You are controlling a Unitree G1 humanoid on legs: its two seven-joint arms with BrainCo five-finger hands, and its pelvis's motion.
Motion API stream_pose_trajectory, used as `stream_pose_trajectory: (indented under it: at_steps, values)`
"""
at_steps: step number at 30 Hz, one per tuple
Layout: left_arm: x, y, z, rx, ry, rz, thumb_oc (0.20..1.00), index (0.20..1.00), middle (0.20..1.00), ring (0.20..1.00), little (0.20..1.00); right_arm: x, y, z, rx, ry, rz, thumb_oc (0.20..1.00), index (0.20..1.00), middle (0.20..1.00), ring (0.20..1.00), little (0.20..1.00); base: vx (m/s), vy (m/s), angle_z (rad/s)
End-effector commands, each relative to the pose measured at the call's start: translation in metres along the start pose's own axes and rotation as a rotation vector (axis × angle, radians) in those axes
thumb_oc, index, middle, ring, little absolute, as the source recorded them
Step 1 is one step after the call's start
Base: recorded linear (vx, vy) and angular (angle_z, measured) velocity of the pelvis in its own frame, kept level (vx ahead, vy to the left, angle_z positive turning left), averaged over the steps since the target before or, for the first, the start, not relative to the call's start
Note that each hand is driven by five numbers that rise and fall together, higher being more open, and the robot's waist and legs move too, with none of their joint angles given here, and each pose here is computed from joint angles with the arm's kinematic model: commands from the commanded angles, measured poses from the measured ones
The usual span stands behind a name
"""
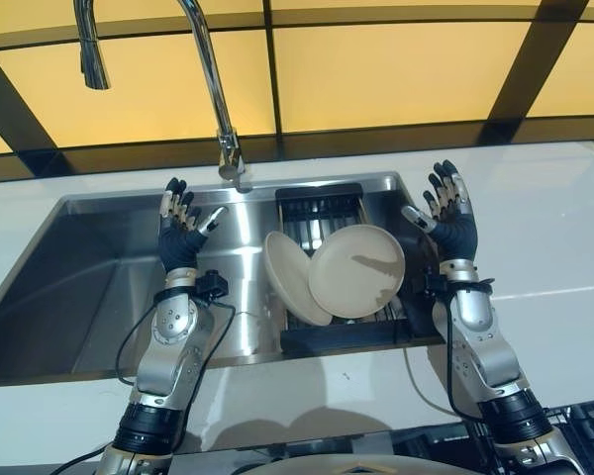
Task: Pick up plates and place into dishwasher.
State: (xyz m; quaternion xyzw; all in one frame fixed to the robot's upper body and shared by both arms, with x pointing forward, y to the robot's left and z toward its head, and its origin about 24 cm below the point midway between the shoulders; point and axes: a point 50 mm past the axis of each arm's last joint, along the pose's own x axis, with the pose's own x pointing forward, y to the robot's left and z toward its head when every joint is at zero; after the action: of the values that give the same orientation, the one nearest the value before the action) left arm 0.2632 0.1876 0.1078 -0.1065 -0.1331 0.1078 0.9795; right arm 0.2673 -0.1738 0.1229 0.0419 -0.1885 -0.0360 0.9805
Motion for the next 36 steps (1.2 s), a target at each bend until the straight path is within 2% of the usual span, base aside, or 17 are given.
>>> stream_pose_trajectory:
  at_steps: [1, 12, 19, 30, 36]
  values:
    - [0.01, 0.002, 0.022, 0.001, -0.12, -0.037, 1.0, 1.0, 1.0, 1.0, 1.0, 0.006, 0.0, 0.023, 0.021, -0.136, 0.009, 1.0, 1.0, 1.0, 1.0, 1.0, 0.0, 0.0, 0.0]
    - [0.011, 0.0, 0.025, 0.058, -0.157, -0.079, 1.0, 1.0, 1.0, 1.0, 1.0, 0.008, 0.0, 0.024, 0.018, -0.136, 0.002, 1.0, 1.0, 1.0, 1.0, 1.0, 0.0, 0.0, 0.0]
    - [0.017, 0.011, 0.034, 0.324, -0.211, -0.151, 1.0, 1.0, 1.0, 1.0, 1.0, 0.007, -0.008, 0.025, 0.003, -0.134, -0.009, 1.0, 1.0, 1.0, 1.0, 1.0, 0.0, 0.0, 0.0]
    - [0.037, 0.036, 0.053, 0.899, -0.306, -0.237, 1.0, 1.0, 1.0, 1.0, 1.0, 0.013, -0.019, 0.029, -0.039, -0.125, -0.003, 1.0, 1.0, 1.0, 1.0, 1.0, 0.02, 0.03, 0.0]
    - [0.04, 0.037, 0.06, 1.156, -0.376, -0.347, 1.0, 1.0, 1.0, 1.0, 1.0, 0.014, -0.024, 0.03, -0.063, -0.116, 0.013, 1.0, 1.0, 1.0, 1.0, 1.0, 0.03, 0.054, -0.01]
